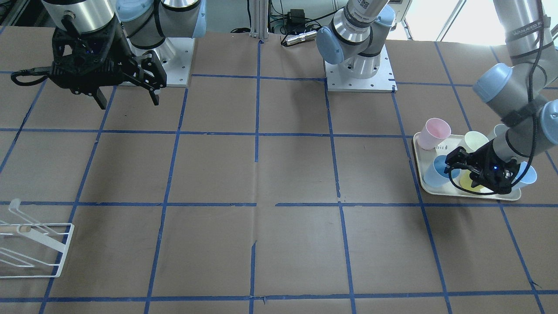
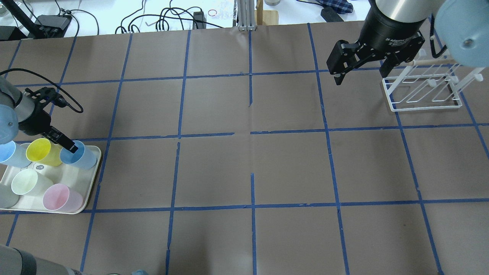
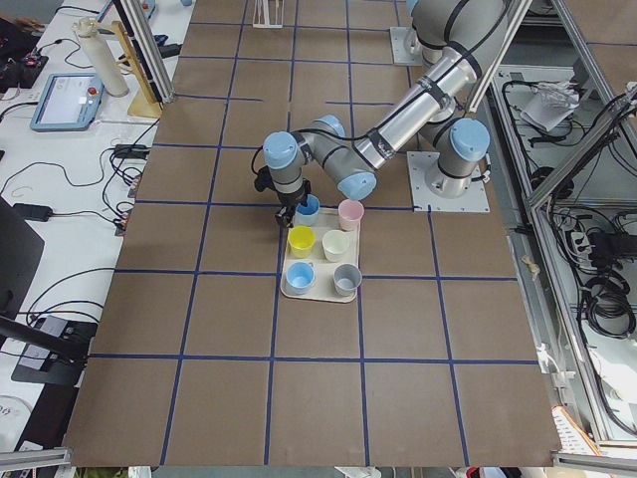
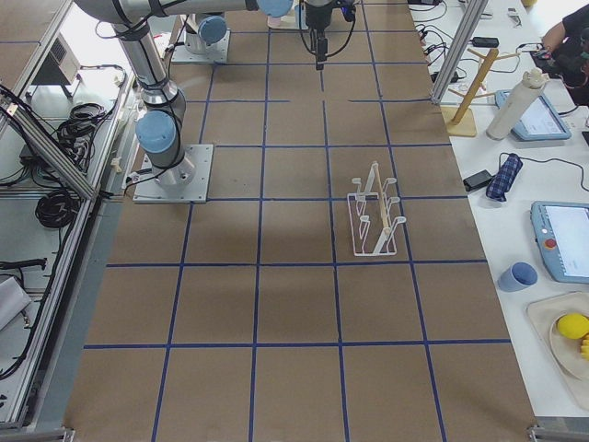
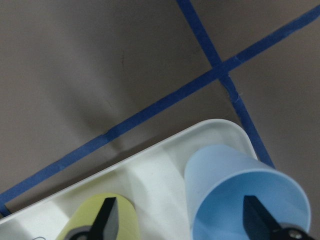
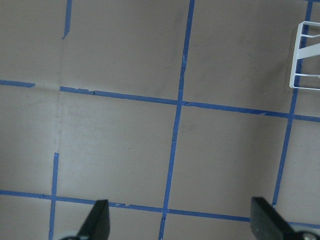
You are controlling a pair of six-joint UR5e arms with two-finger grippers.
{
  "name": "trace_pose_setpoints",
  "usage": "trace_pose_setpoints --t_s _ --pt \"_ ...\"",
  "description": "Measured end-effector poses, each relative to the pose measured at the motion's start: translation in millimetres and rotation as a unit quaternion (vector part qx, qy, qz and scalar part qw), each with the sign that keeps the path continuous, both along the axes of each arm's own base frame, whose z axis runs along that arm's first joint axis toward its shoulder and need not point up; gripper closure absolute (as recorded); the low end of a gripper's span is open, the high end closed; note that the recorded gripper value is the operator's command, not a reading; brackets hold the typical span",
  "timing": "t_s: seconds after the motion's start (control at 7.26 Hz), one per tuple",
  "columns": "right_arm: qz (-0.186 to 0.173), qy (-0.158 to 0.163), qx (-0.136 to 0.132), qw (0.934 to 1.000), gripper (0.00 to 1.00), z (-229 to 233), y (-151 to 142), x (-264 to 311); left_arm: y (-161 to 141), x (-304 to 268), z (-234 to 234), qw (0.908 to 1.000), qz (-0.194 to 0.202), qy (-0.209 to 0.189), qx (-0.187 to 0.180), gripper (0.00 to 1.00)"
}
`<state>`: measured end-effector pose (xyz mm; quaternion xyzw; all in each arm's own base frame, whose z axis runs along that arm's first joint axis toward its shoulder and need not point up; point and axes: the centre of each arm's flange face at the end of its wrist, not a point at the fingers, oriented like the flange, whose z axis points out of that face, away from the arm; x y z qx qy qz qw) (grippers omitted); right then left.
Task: Transfer IKEA cup to right arm and place on rack
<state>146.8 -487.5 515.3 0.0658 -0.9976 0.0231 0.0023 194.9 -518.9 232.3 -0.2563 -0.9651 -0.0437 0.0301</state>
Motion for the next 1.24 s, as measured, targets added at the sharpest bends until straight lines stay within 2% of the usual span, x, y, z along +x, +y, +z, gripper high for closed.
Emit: trace_pose_setpoints --t_s 0.14,0.28,0.55,0.83,1.1,1.24 --pt "0.000 0.001 0.000 1.0000 0.00 0 0 0 1 -1 -2 1.0000 0.000 0.001 0.002 0.83" --pt "0.000 0.001 0.001 1.0000 0.00 0 0 0 2 -2 -4 1.0000 0.003 0.003 0.006 1.00" --pt "0.000 0.001 0.001 1.0000 0.00 0 0 0 14 -9 -7 0.9997 0.016 0.008 0.015 1.00" --pt "-0.001 -0.001 0.001 1.0000 0.00 0 -1 -1 13 -9 5 0.9997 0.022 0.001 0.007 1.00" --pt "-0.016 -0.014 0.004 0.9998 0.00 3 -3 -14 0 -3 56 0.9997 0.025 -0.006 0.000 1.00" --pt "-0.031 -0.034 0.010 0.9989 0.00 7 -5 -27 -5 -9 85 0.9995 0.031 0.010 -0.002 1.00"
